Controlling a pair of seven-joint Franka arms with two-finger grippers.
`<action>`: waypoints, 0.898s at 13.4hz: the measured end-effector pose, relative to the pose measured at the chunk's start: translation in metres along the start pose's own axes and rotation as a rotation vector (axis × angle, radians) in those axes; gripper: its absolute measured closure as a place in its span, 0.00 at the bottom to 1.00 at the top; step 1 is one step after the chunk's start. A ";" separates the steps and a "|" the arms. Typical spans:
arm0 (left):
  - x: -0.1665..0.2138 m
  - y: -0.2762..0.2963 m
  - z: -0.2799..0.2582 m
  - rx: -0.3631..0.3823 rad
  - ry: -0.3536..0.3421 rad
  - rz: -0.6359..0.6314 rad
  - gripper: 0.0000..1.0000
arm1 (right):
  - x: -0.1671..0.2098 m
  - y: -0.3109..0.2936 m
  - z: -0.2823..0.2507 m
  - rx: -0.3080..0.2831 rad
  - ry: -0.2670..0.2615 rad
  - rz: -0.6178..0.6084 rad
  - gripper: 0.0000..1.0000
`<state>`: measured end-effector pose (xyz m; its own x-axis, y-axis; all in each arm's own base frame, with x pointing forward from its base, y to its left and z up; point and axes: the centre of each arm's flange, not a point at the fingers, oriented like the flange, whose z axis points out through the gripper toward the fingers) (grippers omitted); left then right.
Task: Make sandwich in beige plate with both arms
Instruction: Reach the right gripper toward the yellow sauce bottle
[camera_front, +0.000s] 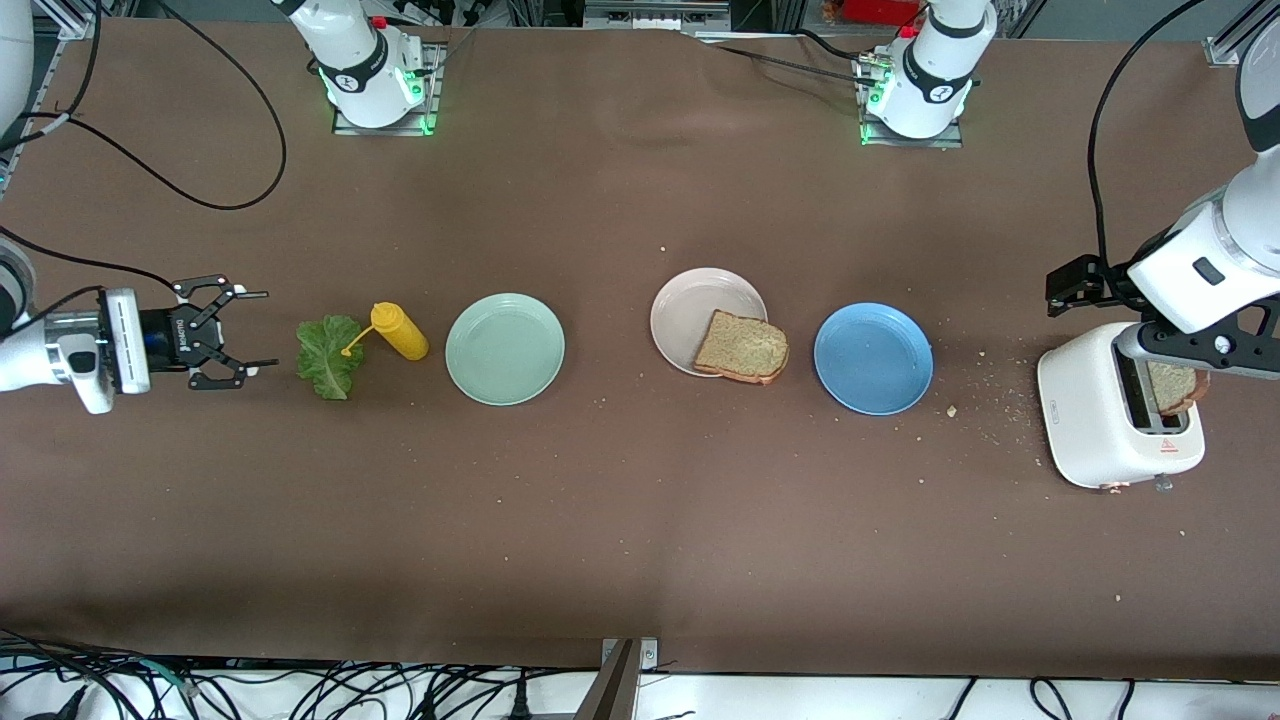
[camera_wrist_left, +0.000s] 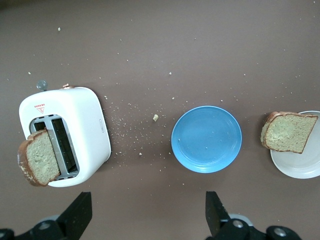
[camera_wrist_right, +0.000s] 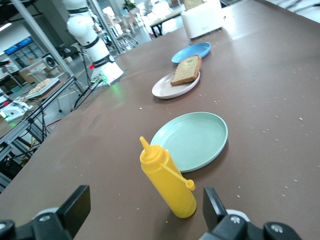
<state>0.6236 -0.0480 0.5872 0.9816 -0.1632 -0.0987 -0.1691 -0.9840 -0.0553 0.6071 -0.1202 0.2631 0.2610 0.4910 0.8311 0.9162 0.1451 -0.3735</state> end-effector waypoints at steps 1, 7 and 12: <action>0.000 0.000 0.000 0.000 0.000 0.000 0.00 | -0.017 0.006 0.010 0.014 0.027 -0.021 0.00; 0.000 0.000 0.000 0.000 -0.003 0.000 0.00 | -0.084 0.026 0.056 0.048 0.146 -0.101 0.00; 0.000 0.000 0.000 0.000 -0.003 0.000 0.00 | -0.102 0.025 0.073 0.052 0.180 -0.208 0.00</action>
<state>0.6232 -0.0478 0.5869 0.9814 -0.1628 -0.1020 -0.1690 -0.9841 -0.0553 0.5813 -0.1039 0.1385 0.1228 0.2863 0.9502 0.9401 0.2734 -0.2038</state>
